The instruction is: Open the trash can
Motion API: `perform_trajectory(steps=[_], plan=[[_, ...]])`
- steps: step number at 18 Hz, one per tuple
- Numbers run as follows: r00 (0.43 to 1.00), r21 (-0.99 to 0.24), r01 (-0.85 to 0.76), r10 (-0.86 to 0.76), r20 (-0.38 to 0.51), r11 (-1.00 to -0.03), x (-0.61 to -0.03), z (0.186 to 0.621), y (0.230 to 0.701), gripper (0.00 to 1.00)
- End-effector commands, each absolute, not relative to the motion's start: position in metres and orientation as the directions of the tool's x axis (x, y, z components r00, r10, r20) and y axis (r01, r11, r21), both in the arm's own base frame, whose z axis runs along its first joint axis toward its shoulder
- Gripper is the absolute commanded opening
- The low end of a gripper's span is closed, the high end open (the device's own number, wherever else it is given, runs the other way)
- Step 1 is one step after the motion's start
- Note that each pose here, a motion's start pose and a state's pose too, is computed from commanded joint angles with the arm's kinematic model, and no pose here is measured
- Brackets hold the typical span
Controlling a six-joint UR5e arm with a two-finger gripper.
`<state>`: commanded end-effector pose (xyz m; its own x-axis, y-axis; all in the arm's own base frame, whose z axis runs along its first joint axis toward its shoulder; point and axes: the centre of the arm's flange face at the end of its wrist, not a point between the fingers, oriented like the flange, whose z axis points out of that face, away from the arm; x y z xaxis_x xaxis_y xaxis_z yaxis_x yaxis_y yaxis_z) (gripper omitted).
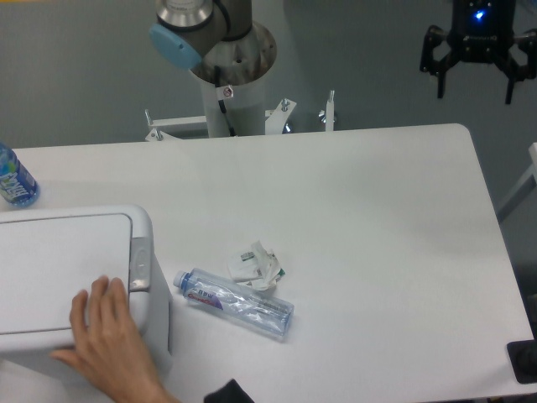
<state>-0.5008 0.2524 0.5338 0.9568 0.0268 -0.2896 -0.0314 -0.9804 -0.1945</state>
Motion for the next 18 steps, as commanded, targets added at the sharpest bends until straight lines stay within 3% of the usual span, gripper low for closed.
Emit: perform_trajectory(steps=[7, 10, 18], plan=[[0.957, -0.198, -0.023, 0.036, -0.289, -0.980, -0.497, 0.537, 0.253, 1.00], [0.956, -0.231, 0.055, 0.118, -0.270, -0.972, -0.494, 0.539, 0.258, 1.00], [0.913, -0.369, 0.261, 0.352, -0.205, -0.892, -0.454, 0.541, 0.350, 1.00]])
